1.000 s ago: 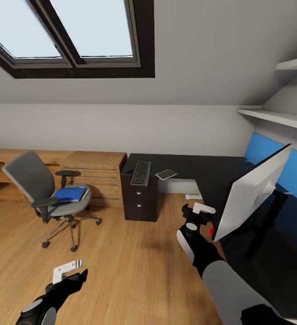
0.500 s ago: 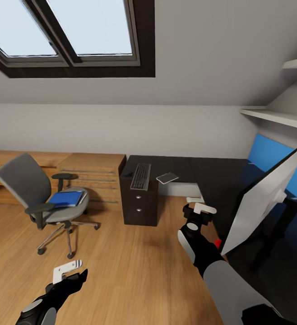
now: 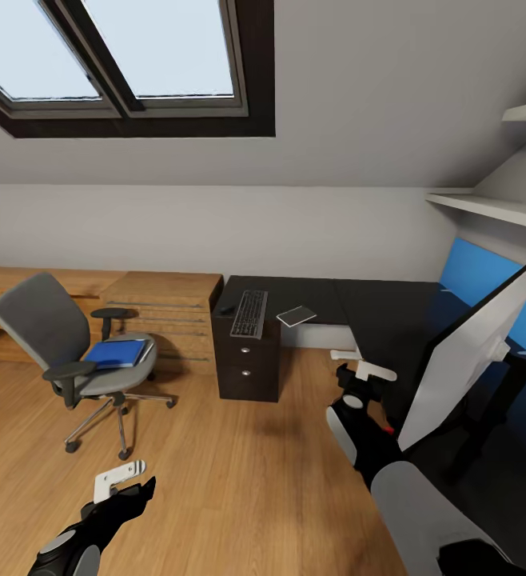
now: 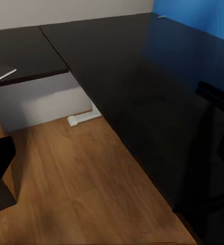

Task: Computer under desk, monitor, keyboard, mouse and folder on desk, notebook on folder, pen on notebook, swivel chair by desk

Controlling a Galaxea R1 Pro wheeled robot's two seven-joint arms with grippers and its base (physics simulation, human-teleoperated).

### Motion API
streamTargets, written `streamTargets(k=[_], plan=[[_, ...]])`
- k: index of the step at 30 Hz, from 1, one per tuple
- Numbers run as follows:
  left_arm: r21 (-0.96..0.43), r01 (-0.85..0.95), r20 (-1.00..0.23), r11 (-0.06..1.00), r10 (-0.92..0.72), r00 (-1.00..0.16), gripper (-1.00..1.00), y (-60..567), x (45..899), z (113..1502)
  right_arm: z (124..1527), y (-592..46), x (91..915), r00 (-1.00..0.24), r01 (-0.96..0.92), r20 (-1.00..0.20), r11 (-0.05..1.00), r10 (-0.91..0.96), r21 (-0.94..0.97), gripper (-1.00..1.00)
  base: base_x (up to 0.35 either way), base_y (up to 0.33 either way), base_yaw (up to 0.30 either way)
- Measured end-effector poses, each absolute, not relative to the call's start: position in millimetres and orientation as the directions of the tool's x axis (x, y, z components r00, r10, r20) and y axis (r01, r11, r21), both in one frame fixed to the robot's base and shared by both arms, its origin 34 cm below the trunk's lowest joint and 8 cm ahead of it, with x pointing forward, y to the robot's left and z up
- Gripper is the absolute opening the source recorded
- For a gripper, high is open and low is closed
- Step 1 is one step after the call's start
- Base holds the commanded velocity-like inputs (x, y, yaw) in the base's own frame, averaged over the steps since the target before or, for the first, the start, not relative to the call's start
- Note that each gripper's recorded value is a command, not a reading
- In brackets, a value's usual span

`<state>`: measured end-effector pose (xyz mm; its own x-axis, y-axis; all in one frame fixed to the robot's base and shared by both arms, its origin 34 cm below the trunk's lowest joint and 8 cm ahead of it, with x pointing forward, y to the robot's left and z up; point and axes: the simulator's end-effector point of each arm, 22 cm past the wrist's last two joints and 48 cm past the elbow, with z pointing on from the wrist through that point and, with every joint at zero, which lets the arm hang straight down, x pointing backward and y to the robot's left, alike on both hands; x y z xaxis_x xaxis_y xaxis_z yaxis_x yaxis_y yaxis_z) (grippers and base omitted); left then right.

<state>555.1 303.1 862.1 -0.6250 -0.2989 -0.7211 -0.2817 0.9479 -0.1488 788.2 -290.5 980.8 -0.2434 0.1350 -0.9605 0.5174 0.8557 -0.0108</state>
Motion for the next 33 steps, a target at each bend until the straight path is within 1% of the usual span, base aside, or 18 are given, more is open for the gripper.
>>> streamTargets(k=[8,20,25,33], plan=[[-0.150,-0.281,-0.721,0.948,-0.299,-0.625,1.00,302.9,555.2,862.1,976.0,-313.3,780.9,-0.239,0.578,-0.954,0.816,0.182,0.011,1.00,0.000,0.000,0.000],[-0.147,-0.282,-0.721,0.948,-0.298,-0.626,1.00,303.6,555.0,861.9,973.2,-330.4,772.2,-0.233,0.634,-0.950,0.773,0.210,0.015,1.00,-0.011,0.000,0.000],[-0.146,-0.283,-0.720,0.948,-0.298,-0.626,1.00,304.0,555.2,861.5,970.5,-337.4,769.6,-0.229,0.653,-0.946,0.757,0.230,0.026,1.00,-0.241,0.000,0.000],[-0.145,-0.286,-0.721,0.947,-0.299,-0.625,1.00,305.9,555.1,861.5,969.9,-340.6,768.5,-0.227,0.660,-0.945,0.751,0.236,0.029,1.00,-0.324,0.000,0.000]])
